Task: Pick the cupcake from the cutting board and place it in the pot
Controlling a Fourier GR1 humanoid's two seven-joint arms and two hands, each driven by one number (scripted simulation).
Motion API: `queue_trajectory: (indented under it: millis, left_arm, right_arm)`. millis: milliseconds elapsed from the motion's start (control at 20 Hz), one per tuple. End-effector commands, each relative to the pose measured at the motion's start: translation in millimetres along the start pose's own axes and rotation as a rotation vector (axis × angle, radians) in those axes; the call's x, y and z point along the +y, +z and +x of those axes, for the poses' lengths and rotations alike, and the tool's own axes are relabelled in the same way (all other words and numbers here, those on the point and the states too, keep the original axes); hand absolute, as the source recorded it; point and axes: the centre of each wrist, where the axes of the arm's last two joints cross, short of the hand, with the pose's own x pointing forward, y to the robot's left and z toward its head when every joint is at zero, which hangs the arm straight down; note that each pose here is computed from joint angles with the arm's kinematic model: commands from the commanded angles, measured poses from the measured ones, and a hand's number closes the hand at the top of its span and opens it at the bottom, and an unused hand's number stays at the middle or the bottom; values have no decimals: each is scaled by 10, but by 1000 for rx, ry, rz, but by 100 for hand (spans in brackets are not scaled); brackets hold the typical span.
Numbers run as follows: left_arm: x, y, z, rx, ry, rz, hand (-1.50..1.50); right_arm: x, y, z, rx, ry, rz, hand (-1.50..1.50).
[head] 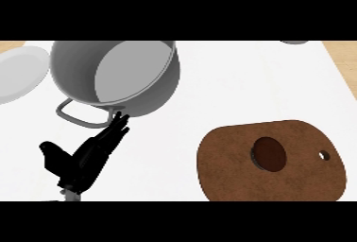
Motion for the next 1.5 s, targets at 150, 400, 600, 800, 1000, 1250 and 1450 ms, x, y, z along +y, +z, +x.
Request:
queue_trajectory:
  millis: [150, 400, 600, 800, 1000, 1250, 1450]
  left_arm:
    - [110, -65, 43, 14, -11, 17, 0]
    - [-195, -140, -98, 32, 4, 7, 0]
    - [99, -57, -15, 7, -1, 21, 0]
    - [-6, -101, 79, 32, 0, 27, 0]
    - [-9, -75, 1, 4, -1, 15, 0]
    - [2, -62, 88, 6, -15, 20, 0]
    - [-50, -104, 116, 18, 9, 23, 0]
  right_arm:
    - [133, 79, 209, 92, -76, 44, -150]
    - [314, -87, 158, 115, -55, 57, -150]
    - [455, -186, 62, 145, 8, 62, -150]
    - [614, -234, -71, 209, 72, 29, -150]
    - [765, -196, -72, 212, 109, 3, -150]
    - [861, -292, -41, 216, 128, 38, -150]
    - [1062, -289, -241, 224, 112, 60, -150]
